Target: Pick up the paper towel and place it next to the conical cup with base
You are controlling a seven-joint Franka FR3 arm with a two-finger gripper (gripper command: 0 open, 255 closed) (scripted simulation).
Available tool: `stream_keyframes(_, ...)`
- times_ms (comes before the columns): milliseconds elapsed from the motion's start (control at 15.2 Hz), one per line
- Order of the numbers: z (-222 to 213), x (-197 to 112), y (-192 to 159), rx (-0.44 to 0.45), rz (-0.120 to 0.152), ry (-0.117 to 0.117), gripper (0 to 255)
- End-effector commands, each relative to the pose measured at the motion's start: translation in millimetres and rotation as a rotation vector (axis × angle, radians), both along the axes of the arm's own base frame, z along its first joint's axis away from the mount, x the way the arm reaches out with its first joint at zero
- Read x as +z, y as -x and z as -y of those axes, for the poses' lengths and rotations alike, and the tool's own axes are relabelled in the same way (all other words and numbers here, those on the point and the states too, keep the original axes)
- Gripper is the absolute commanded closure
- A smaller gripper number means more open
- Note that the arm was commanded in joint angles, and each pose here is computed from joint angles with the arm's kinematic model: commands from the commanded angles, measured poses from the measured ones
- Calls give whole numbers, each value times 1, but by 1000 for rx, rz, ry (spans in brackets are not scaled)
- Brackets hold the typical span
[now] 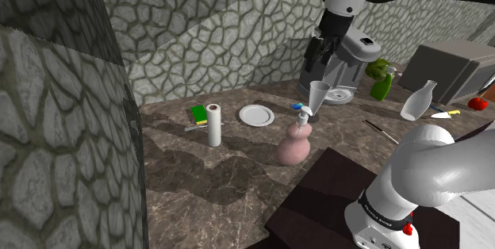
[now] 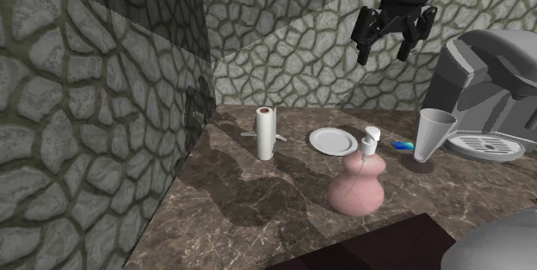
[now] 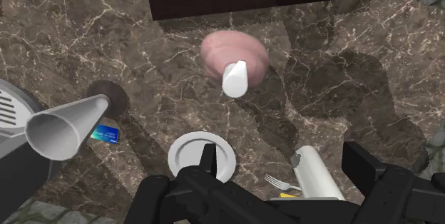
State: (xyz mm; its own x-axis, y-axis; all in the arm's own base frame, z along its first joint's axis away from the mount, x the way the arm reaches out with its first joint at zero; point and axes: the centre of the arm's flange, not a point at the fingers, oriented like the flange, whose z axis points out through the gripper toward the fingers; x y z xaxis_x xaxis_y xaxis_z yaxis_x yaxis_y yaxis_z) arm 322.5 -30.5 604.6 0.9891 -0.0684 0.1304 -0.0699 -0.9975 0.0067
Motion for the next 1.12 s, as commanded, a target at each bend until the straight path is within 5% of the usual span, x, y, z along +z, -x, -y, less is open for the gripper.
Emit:
stream_keyframes(0,0,0,0,0,0,0,0)
stream_keyframes(1056,-96,-124,-139,-126,37,5,0)
